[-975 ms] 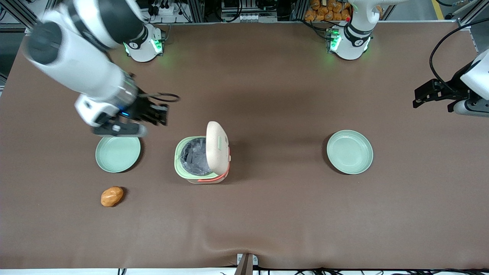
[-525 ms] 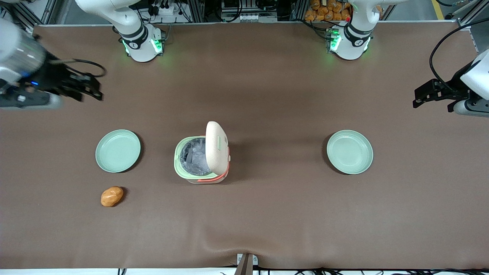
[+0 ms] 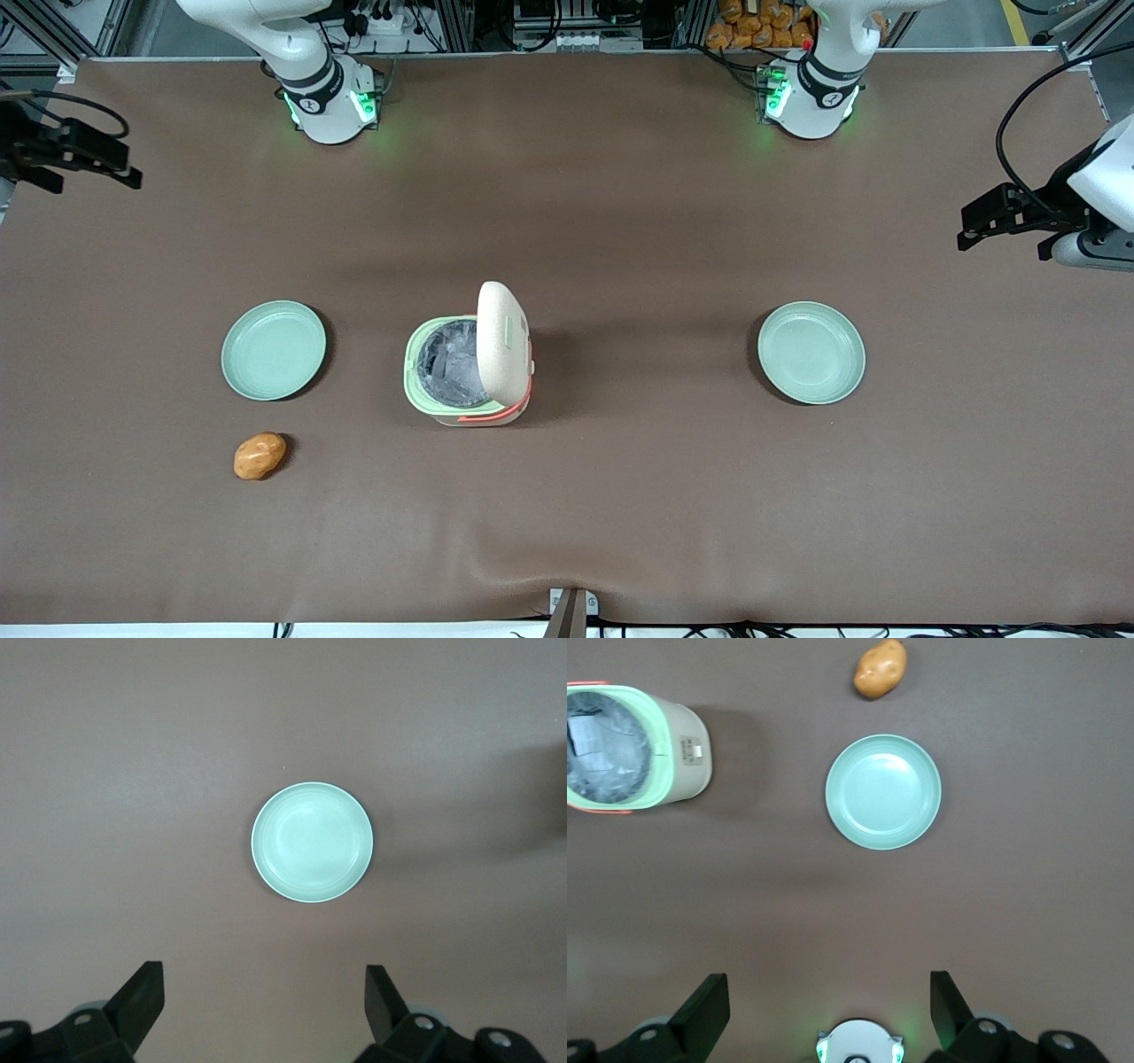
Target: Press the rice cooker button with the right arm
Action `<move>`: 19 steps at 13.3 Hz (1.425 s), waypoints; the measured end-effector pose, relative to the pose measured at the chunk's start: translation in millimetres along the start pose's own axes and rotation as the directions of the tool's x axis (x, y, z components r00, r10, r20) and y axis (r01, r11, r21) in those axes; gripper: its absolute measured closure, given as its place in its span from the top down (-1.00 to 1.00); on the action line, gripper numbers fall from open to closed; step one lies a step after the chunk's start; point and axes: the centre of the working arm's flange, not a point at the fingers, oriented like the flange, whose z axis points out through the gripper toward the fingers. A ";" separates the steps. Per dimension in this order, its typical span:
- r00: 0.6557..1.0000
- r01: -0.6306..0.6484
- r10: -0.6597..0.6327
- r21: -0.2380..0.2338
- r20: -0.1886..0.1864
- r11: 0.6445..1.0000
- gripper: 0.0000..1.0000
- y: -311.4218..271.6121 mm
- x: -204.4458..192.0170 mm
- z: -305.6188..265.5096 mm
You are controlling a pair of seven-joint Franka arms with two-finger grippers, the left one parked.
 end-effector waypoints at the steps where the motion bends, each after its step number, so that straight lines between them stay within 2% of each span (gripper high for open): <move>1: 1.000 0.013 -0.013 -0.003 -0.016 1.000 1.00 13.1 1.5 7.3; 4: 0.998 0.038 -0.038 -0.013 -0.055 0.999 1.00 32.1 4.3 27.6; 7: 0.994 0.064 -0.067 -0.043 -0.084 0.997 1.00 20.0 -2.0 21.1; 10: 0.989 0.091 -0.096 -0.053 -0.109 0.994 1.00 4.9 -6.7 11.9; 19: 0.989 0.086 -0.092 -0.055 -0.112 0.995 1.00 5.5 -8.6 7.4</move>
